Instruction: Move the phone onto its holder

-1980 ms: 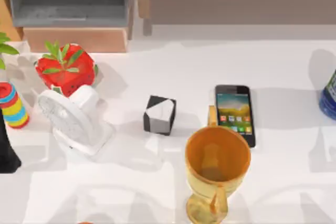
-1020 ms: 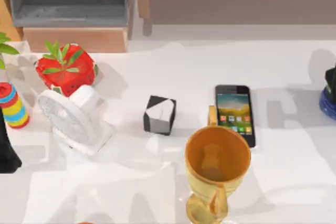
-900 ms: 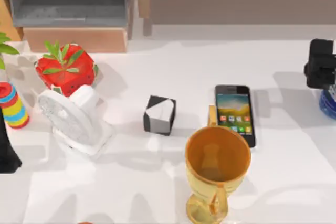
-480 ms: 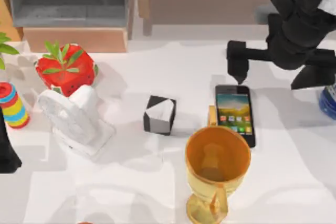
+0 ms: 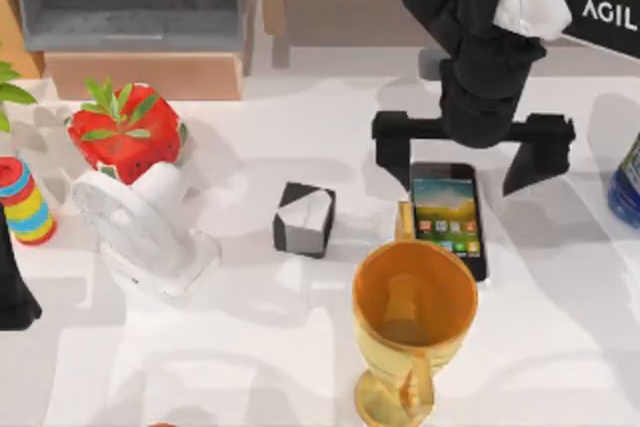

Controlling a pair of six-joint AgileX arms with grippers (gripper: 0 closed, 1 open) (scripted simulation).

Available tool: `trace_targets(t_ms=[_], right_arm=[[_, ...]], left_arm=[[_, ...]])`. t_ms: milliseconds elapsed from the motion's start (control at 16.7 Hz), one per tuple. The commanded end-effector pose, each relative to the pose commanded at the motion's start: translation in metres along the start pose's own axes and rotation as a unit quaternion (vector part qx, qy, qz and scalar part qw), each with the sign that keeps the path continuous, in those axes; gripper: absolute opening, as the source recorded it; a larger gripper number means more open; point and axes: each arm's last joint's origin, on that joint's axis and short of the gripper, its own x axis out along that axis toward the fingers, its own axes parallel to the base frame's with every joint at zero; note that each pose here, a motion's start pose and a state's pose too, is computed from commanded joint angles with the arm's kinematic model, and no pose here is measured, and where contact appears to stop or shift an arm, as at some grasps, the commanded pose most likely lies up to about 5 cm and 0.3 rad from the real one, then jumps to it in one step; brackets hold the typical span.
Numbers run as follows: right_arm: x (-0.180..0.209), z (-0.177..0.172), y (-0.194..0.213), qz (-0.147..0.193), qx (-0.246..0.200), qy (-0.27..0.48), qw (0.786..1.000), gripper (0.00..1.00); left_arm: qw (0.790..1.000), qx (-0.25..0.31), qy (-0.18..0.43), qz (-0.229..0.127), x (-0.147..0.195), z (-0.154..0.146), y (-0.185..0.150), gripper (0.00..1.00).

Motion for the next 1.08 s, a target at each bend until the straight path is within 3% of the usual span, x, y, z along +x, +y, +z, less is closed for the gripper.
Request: trace_targets(t_ms=[300, 780, 1080], right_arm=[[0.001, 0.001, -0.002, 0.0, 0.002, 0.0, 1.0, 1.0], [0.075, 0.001, 0.0, 0.001, 0.0, -0.001, 1.0, 1.0], [0.08, 0.0, 0.0, 0.0, 0.0, 0.0, 1.0, 1.0]], left_arm=[[1.0, 0.0, 0.0, 0.0, 0.0, 0.0, 0.0, 1.0], [1.0, 0.0, 0.0, 0.0, 0.0, 0.0, 0.0, 1.0], [1.0, 0.0, 0.0, 0.0, 0.0, 0.0, 0.0, 1.0]])
